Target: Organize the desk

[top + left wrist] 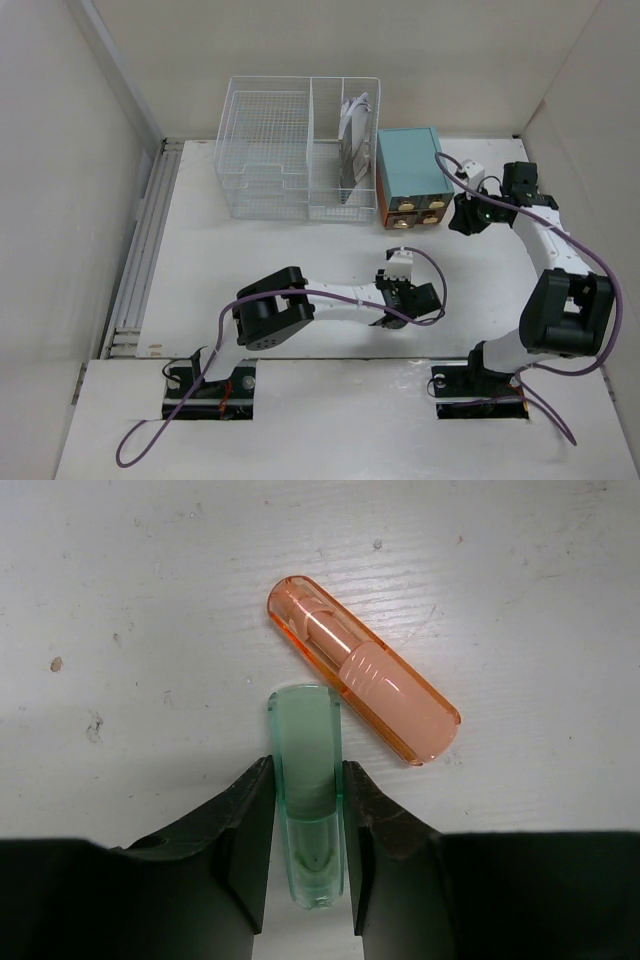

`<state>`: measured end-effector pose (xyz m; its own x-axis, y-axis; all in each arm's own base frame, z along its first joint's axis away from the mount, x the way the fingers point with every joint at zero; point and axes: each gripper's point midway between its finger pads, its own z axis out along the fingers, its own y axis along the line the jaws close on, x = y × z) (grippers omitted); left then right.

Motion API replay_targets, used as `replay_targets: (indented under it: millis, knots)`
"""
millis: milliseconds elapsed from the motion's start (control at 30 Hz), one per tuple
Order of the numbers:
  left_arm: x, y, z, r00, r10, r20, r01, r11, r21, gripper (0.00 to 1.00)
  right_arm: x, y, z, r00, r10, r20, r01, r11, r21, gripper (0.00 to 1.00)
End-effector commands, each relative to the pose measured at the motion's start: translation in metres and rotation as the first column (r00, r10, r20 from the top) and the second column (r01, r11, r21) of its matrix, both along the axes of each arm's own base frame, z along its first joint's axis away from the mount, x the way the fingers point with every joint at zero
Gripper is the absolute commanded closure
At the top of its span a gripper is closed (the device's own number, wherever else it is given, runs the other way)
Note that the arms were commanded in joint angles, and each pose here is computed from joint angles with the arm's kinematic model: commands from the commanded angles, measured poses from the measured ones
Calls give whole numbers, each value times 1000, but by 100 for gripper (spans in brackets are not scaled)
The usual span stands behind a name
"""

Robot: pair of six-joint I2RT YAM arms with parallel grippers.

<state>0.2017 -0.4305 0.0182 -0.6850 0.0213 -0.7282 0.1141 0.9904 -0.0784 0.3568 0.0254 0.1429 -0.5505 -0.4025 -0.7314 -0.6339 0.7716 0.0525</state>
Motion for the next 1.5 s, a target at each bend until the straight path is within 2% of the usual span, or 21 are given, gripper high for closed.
replay_targets:
  millis: [0, 100, 133, 367, 467, 500, 567, 633, 667, 767, 1067, 1400, 1467]
  knots:
    - [-35, 73, -81, 978, 15, -208, 50, 951, 304, 100, -2, 2, -5, 999, -48, -21, 50, 994, 98, 68]
    - [-38, 67, -65, 981, 14, -196, 36, 968, 248, 100, -1, 5, -4, 997, -62, -50, 70, 980, 188, 53]
    - [-36, 67, -60, 983, 22, -181, 20, 974, 226, 100, -3, 12, -10, 995, -36, -92, 57, 969, 240, 42]
    - [-35, 39, 11, 992, -18, -123, 11, 998, -58, 100, -1, 18, -58, 921, 8, -389, 193, 859, 475, 31]
    - [-35, 32, 38, 994, -36, -101, 18, 985, -174, 100, 11, 23, -61, 912, 11, -410, 231, 813, 534, 31]
    - [-36, 35, 39, 995, -37, -98, 19, 982, -185, 100, 23, 21, -57, 932, -1, -364, 214, 810, 546, 30]
    - [-36, 26, 62, 996, -59, -73, 36, 958, -285, 100, 30, 22, -57, 921, -24, -389, 262, 778, 571, 30]
    - [-38, 28, 67, 995, -73, -65, 49, 947, -318, 100, 40, 21, -55, 929, -37, -367, 264, 762, 591, 30]
    - [-36, 23, 82, 996, -77, -46, 54, 926, -373, 100, 43, 22, -52, 918, -53, -394, 301, 741, 601, 30]
    - [-38, 23, 99, 996, -91, -27, 71, 901, -428, 100, 57, 19, -55, 913, -71, -401, 326, 718, 615, 30]
    - [-40, 26, 125, 995, -99, 1, 86, 854, -513, 100, 75, 21, -70, 868, -161, -469, 445, 669, 595, 30]
    - [-43, 31, 119, 995, -102, -9, 82, 852, -518, 100, 81, 44, -82, 842, -197, -503, 500, 636, 588, 30]
    - [-44, 34, 119, 995, -97, -14, 76, 849, -523, 100, 87, 47, -81, 856, -209, -472, 489, 623, 610, 30]
